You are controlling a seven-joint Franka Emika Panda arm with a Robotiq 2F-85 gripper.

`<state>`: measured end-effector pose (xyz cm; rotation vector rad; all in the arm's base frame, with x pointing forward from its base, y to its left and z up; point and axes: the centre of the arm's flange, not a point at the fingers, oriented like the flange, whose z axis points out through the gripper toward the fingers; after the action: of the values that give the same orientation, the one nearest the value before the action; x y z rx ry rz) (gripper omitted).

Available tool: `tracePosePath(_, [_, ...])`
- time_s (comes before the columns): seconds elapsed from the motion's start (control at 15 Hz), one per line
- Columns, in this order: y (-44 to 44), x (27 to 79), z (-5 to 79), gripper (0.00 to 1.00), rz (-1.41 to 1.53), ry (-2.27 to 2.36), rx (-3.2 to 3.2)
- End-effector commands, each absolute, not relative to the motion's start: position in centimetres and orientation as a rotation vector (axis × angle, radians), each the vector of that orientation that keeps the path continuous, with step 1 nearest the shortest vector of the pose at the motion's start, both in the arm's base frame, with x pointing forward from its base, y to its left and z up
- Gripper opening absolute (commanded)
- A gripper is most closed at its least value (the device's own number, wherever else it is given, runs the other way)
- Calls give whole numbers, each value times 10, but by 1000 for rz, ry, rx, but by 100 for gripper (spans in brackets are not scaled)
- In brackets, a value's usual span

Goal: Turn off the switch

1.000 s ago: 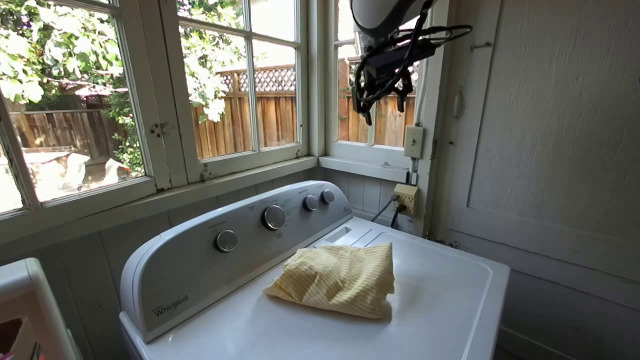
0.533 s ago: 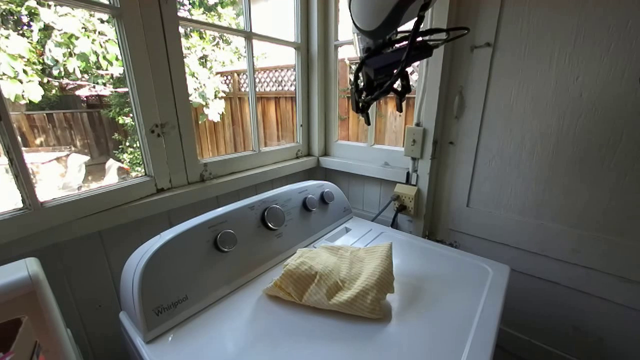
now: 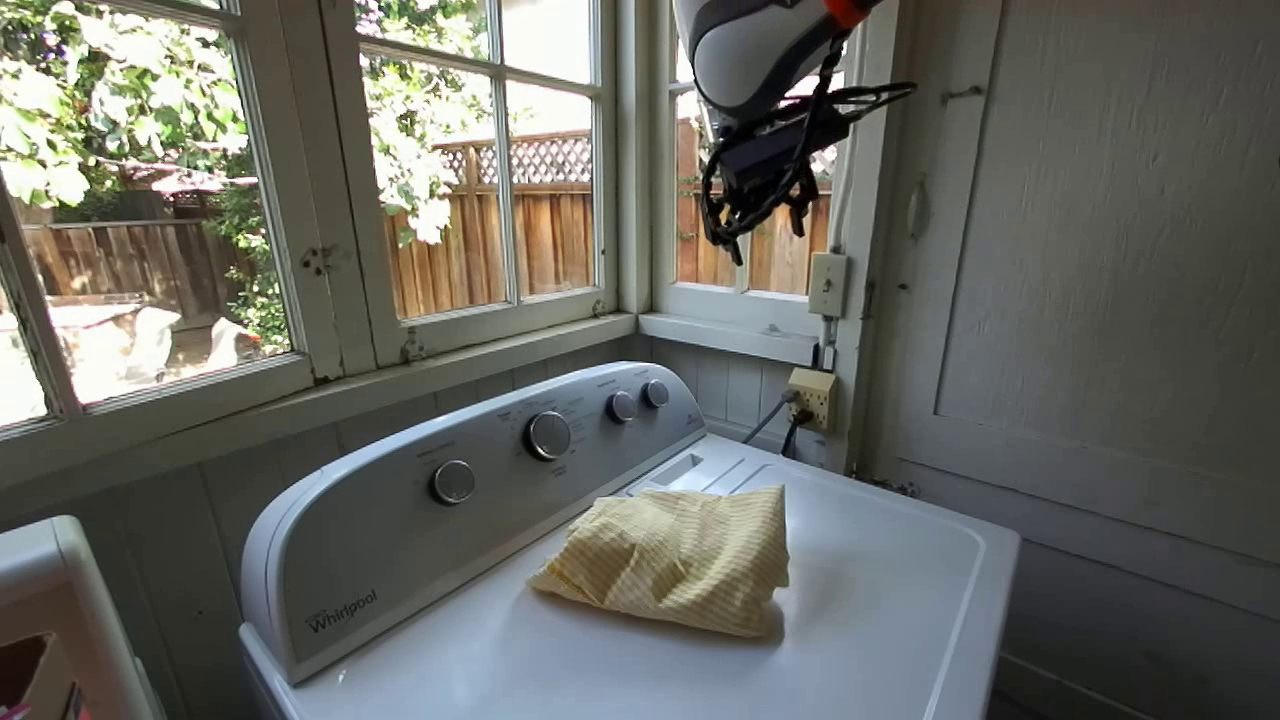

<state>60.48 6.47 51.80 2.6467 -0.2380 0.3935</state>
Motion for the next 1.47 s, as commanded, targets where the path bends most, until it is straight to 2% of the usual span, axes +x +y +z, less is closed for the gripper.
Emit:
tracePosePath(0.0, [59,648,505,75,359,-366,2598])
tracePosePath(0.07, [55,655,501,73,351,-389,2594])
tracePosePath(0.13, [49,663,500,66,347,-437,2588])
tracePosePath(0.67, [-15,692,501,3,380,-604,2519])
tracePosePath(0.8, [-29,699,498,0,397,-647,2496])
tracePosePath(1.4, [-66,729,478,0,440,-840,2420])
